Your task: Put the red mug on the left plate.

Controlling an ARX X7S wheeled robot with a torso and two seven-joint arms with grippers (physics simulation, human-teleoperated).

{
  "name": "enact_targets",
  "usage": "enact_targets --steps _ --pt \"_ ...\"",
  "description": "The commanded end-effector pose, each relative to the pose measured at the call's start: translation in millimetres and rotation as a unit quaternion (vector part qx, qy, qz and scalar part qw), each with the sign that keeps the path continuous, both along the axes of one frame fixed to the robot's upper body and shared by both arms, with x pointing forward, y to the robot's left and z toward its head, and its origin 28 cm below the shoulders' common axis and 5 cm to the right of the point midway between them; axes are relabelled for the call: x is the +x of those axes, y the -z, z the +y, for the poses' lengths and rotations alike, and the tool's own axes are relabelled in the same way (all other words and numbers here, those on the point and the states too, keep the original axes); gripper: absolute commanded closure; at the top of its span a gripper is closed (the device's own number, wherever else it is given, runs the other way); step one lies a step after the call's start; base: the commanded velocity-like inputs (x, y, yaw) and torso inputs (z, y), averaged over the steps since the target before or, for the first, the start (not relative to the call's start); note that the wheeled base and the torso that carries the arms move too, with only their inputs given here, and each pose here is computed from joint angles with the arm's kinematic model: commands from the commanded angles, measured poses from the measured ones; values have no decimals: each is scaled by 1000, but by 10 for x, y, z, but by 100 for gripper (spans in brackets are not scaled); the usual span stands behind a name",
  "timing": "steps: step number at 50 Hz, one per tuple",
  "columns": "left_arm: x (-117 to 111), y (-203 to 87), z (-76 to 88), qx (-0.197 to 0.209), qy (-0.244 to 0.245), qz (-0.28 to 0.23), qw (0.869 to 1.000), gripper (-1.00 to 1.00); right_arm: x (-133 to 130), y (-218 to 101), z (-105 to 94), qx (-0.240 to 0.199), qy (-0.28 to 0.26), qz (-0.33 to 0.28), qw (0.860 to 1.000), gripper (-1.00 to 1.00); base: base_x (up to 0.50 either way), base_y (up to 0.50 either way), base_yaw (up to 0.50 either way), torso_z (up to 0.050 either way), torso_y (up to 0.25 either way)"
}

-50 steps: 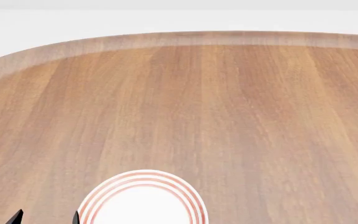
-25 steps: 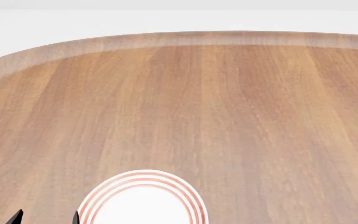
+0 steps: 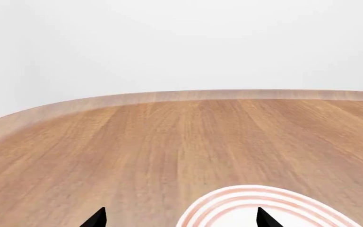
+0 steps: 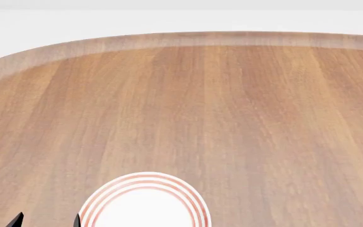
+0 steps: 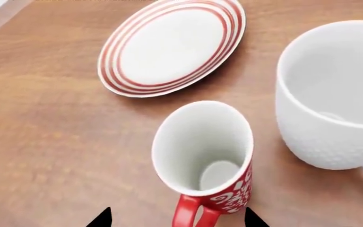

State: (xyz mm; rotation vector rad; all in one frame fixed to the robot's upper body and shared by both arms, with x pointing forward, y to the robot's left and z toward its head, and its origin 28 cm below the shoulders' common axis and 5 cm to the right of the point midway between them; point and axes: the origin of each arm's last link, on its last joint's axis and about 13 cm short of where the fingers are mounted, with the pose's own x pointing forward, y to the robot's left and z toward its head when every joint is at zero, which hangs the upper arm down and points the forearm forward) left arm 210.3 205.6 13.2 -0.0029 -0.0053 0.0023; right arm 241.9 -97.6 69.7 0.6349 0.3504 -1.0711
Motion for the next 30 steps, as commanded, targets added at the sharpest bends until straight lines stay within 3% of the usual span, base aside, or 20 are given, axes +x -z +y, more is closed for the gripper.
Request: enact_targets --steps 1,30 --pt "2 -1 0 0 0 0 1000 -100 52 24 2 -2 14 5 1000 -100 0 0 0 0 0" --pt "-1 -6 -3 0 1 0 1000 -100 204 62 69 8 11 11 1000 -100 0 0 0 0 0"
